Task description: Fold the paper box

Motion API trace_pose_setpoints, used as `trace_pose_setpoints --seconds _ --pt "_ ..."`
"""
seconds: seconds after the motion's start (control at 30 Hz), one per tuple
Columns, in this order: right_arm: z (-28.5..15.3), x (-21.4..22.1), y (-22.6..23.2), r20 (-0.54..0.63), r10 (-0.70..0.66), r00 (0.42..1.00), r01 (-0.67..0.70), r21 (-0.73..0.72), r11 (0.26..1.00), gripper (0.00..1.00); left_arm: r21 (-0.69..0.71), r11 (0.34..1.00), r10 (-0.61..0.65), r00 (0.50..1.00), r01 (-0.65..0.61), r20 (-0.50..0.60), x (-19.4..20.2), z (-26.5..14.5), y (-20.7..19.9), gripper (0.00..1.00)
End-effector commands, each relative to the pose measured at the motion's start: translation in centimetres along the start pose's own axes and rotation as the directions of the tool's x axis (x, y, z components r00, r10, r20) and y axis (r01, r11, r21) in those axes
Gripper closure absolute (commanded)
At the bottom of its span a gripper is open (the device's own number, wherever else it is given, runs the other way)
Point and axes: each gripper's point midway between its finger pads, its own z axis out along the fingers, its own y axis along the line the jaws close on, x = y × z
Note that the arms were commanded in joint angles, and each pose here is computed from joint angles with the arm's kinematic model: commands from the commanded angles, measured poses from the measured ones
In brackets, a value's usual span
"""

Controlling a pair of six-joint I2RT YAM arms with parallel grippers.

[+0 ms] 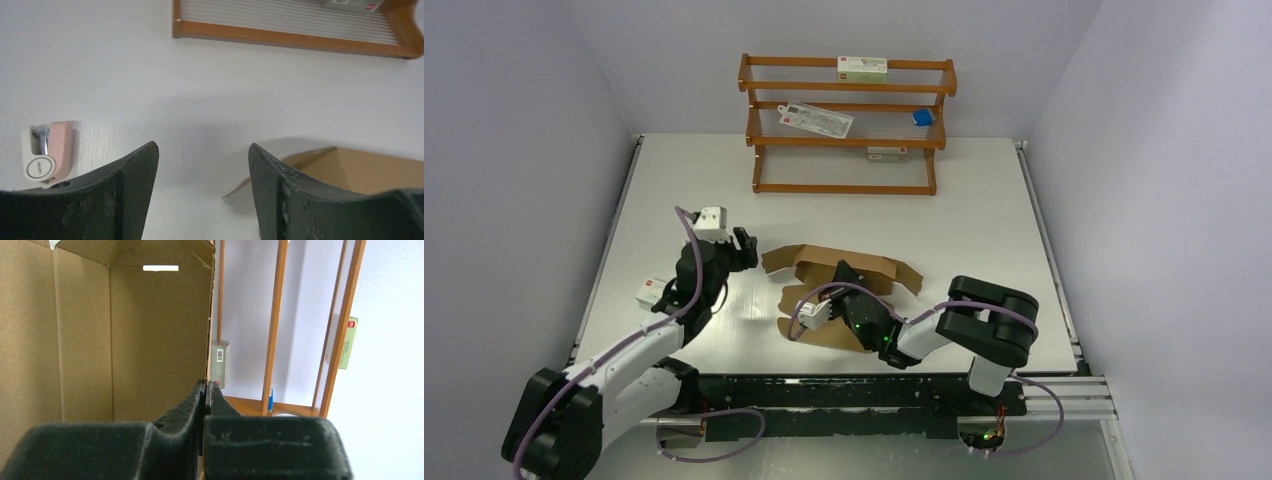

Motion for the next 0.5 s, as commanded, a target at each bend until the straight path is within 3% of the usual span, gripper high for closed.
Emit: trace_pose_setpoints --seconds 0.0,0.27,0.47 --pt "-0.1 -0.7 -0.3 0.029 0.019 0.999 -0.019 -0.012 1.0 1.0 -0.003 1.0 0.002 0.999 -0.002 -0.047 -0.5 2.0 1.0 0.28" --pt "-0.1 -0.7 -0.3 0.034 0.024 0.999 -0.023 -0.019 1.0 1.0 0.129 0.991 0.075 0.973 -0.047 -0.22 2.4 6.2 -0.9 0.31" --pt "-0.1 -0.7 -0.3 0.033 0.024 0.999 -0.023 -0.021 1.0 1.0 0.309 0.951 0.125 0.95 -0.033 -0.285 4.6 6.0 -3.6 0.36"
